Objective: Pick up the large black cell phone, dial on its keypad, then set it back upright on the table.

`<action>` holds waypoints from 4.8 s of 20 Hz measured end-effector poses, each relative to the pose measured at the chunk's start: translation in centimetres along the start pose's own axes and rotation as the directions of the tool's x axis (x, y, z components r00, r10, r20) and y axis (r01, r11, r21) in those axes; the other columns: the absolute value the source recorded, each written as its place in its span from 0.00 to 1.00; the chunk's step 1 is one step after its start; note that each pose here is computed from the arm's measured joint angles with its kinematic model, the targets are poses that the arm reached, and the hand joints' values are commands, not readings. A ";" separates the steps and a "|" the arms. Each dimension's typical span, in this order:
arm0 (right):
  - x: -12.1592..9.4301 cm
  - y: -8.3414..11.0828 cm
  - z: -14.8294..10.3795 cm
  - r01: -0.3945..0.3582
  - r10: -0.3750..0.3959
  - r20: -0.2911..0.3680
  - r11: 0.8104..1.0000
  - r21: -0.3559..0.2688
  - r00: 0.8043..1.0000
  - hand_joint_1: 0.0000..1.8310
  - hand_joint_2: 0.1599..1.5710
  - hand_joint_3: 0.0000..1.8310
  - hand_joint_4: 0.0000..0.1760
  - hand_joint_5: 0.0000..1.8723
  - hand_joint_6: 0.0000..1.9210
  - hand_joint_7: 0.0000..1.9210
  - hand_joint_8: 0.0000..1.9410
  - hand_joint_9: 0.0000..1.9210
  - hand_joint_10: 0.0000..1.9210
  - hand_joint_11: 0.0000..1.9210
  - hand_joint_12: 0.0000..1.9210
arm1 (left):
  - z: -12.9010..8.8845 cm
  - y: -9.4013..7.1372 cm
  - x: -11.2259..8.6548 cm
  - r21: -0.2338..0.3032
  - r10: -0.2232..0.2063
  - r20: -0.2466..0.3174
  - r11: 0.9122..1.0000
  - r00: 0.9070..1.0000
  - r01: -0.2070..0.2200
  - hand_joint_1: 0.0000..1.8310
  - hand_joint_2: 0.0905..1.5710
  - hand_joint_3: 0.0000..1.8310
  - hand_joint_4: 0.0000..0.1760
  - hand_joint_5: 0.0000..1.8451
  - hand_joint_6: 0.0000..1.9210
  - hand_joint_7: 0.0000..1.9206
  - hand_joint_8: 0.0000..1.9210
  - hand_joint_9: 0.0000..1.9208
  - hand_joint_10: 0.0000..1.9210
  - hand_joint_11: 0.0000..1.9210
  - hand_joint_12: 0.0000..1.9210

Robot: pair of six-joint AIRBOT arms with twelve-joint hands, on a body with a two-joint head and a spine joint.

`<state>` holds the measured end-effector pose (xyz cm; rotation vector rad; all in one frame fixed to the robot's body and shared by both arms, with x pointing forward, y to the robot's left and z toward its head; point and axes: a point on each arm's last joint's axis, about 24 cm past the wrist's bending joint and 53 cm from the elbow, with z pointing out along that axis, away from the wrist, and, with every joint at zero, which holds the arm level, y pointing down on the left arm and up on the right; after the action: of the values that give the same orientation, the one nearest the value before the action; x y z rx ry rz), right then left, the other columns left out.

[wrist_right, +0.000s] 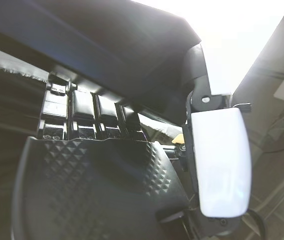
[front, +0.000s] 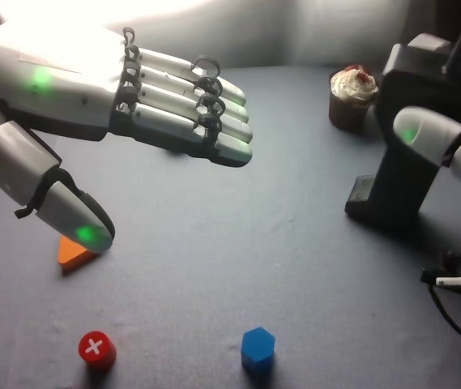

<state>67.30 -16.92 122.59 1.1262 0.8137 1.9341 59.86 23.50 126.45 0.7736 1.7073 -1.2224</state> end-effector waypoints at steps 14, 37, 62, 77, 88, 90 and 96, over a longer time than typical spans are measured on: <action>0.9 2.0 -0.3 0.040 -0.039 -0.080 0.999 0.011 0.996 0.82 0.64 0.00 0.00 0.52 0.34 0.51 0.47 0.54 0.50 0.53 0.73 | 0.4 0.2 -0.1 0.001 -0.007 -0.003 1.000 1.000 0.007 0.00 0.73 0.00 0.00 0.06 0.00 0.06 0.00 0.04 0.00 0.00 0.07; 5.8 10.8 0.3 -0.014 -0.015 -0.144 0.981 -0.196 0.989 0.76 0.65 0.00 0.00 0.54 0.41 0.55 0.42 0.55 0.57 0.58 0.47 | 4.0 1.0 -2.9 -0.059 -0.028 0.120 0.998 0.992 0.035 0.72 0.78 0.00 0.68 0.06 0.00 0.37 0.78 0.37 1.00 0.34 1.00; 7.4 10.9 -0.1 0.006 -0.042 -0.188 0.982 -0.188 0.981 0.75 0.69 0.00 0.00 0.45 0.49 0.48 0.56 0.51 0.66 0.58 0.49 | 3.0 5.1 -5.5 -0.246 0.026 0.238 0.969 0.971 0.034 0.72 0.79 0.00 0.54 0.06 0.00 0.35 0.81 0.40 1.00 0.36 1.00; 7.6 10.7 -0.3 0.001 -0.036 -0.192 0.984 -0.180 0.981 0.76 0.67 0.00 0.00 0.50 0.44 0.50 0.51 0.52 0.62 0.58 0.47 | 8.2 1.7 -5.1 -0.168 0.004 0.234 0.985 0.972 0.037 0.72 0.79 0.00 0.49 0.06 0.00 0.36 0.80 0.40 1.00 0.36 1.00; 7.3 10.8 -0.1 0.006 -0.041 -0.185 0.983 -0.185 0.982 0.75 0.67 0.00 0.00 0.49 0.48 0.49 0.52 0.51 0.63 0.56 0.49 | 5.6 2.3 -4.7 -0.140 -0.058 0.225 0.986 0.973 0.091 0.71 0.80 0.00 0.48 0.09 0.00 0.35 0.81 0.36 1.00 0.34 1.00; 7.0 10.9 0.1 0.018 -0.054 -0.185 0.981 -0.191 0.981 0.75 0.68 0.00 0.00 0.48 0.50 0.48 0.53 0.51 0.64 0.55 0.51 | 3.8 3.3 -4.4 -0.152 -0.052 0.210 0.985 0.976 0.085 0.71 0.79 0.00 0.49 0.09 0.00 0.36 0.80 0.37 1.00 0.33 1.00; 4.5 10.3 0.0 0.060 -0.091 -0.158 0.981 -0.186 0.983 0.75 0.69 0.00 0.00 0.45 0.56 0.47 0.53 0.51 0.63 0.54 0.52 | 2.4 1.3 -3.3 -0.013 -0.220 0.132 0.975 0.966 0.224 0.72 0.79 0.00 0.50 0.08 0.00 0.36 0.80 0.38 1.00 0.33 1.00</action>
<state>62.88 -18.59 132.81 0.8232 0.7401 2.0123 63.06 21.68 128.56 0.4837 1.7335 -1.3665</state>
